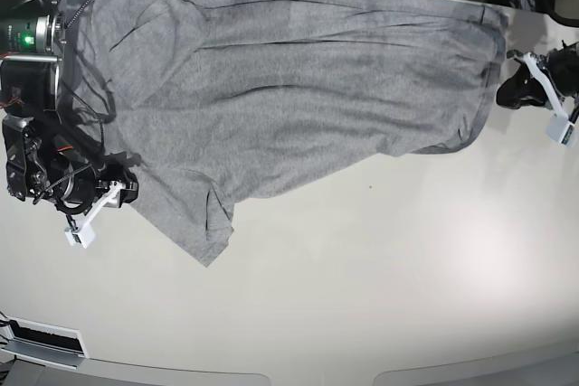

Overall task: Layout the t-shirt on the table in an organized manner, then fold the t-shirt properly
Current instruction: 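Pull the shirt's folded edge with the right gripper to straighten it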

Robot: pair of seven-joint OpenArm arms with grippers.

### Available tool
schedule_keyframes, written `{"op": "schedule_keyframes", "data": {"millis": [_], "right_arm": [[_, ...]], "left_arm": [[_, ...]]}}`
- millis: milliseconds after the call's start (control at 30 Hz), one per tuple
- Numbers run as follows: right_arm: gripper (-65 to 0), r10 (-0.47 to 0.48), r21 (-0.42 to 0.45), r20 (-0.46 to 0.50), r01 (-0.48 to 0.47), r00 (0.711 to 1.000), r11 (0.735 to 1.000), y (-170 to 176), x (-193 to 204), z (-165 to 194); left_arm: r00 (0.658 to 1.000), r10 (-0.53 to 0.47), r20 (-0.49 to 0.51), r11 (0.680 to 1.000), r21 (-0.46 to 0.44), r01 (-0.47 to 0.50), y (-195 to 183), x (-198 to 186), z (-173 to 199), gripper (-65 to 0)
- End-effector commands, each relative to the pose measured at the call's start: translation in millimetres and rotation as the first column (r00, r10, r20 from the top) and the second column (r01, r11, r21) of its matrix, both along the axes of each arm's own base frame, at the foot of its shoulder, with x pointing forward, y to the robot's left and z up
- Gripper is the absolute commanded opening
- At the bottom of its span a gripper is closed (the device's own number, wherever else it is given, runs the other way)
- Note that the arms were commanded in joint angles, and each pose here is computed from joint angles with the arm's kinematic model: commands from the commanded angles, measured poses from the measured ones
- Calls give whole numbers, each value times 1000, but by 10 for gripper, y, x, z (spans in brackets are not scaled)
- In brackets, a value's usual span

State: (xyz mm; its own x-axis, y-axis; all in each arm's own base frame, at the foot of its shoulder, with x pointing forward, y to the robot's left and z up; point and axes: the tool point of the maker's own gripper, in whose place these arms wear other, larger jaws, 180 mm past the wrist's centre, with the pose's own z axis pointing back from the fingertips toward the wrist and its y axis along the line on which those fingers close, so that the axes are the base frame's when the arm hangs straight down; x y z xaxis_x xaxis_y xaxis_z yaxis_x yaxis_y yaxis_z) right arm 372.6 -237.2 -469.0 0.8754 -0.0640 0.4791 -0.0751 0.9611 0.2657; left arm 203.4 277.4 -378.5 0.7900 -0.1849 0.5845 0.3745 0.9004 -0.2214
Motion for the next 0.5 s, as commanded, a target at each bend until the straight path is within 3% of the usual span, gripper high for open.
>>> {"op": "schedule_keyframes", "data": {"millis": [0,200,400,467], "right_arm": [[-335,-9,-24,42,10,999,1000,-147,134,160],[-335,-42,-104,-3,42,999,994,-309,36,56],[-335,-24,-83,5,24,1000,996,-245,22,41],[-375,-25,-81,9,26,1000,996,-234,10,25]], "left_arm": [[999,-6,42,1000,-1,7,27,94,122,-650],[999,-7,43,1000,-1,7,26,97,124,-650],[999,-6,42,1000,-2,6,26,94,122,-650],[999,-6,43,1000,-2,6,26,97,125,-650]]}}
